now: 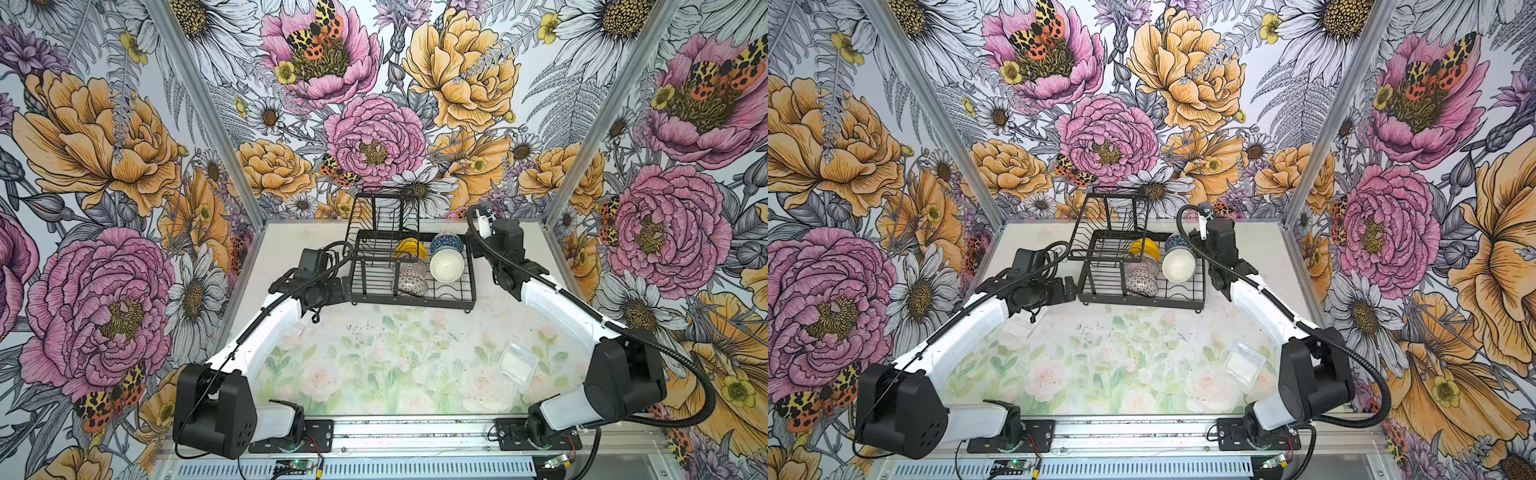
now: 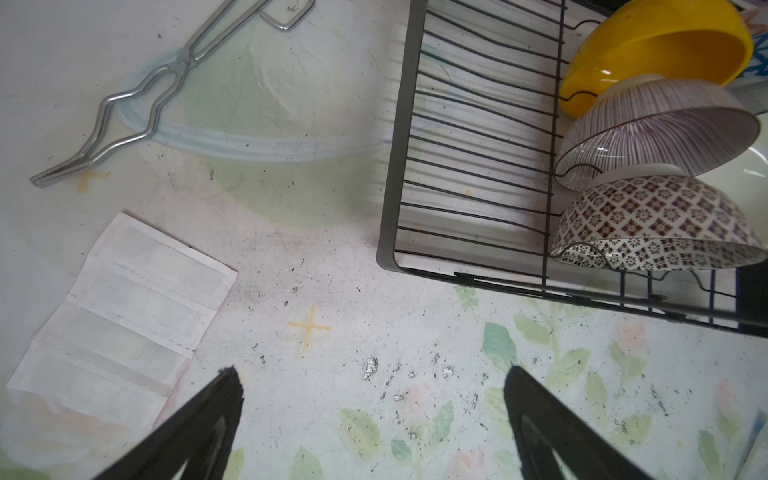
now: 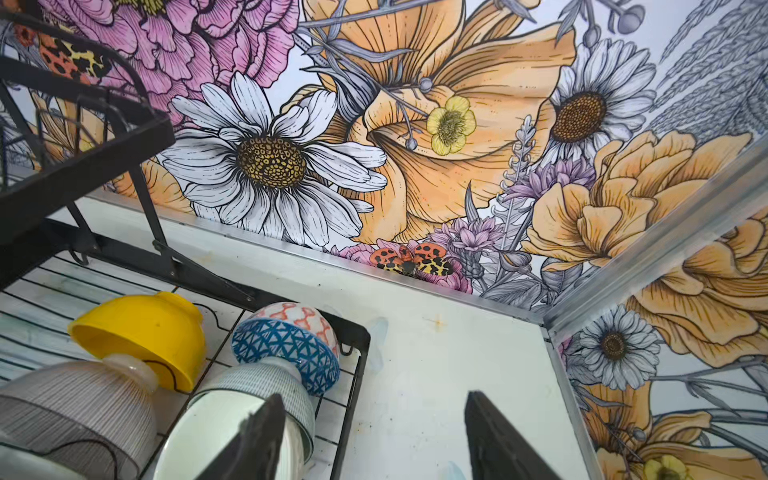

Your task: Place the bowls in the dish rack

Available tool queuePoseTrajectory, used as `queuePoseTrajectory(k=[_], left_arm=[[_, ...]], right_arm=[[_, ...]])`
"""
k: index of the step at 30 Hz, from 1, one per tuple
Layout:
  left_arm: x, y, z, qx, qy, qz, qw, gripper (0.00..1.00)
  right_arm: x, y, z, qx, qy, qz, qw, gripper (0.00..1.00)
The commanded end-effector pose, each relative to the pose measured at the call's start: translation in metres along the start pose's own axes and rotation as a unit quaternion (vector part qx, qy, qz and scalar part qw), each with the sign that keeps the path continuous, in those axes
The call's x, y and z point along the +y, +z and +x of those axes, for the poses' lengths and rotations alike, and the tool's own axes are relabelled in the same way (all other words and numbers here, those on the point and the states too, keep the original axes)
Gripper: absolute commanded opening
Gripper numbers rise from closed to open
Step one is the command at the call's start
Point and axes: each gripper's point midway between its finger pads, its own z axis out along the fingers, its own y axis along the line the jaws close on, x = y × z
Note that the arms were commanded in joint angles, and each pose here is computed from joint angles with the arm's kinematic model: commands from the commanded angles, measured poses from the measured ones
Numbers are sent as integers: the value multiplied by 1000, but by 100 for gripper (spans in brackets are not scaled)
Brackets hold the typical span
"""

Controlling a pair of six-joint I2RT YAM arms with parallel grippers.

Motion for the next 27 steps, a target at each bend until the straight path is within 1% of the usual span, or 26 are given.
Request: queuePoseTrajectory(k=[1, 4, 10, 18, 27], left_arm=[[-11, -5, -11, -25, 15, 22, 999, 99], [-11, -5, -9, -24, 15, 25, 999, 99], [-12, -3, -6, -22, 15, 29, 999, 99], [-12, -1, -5, -19, 12, 28, 999, 99], [-11, 0, -5, -19, 13, 27, 999, 99]], right_arm=[[20, 4, 83, 186, 69, -40, 979, 70], [26, 10, 89, 207, 85, -48, 973, 69], [24, 26, 110, 247, 85, -31, 965, 64], [30, 47, 113, 257, 100, -39, 960, 56], [35, 65, 122, 270, 108, -44, 956, 44]])
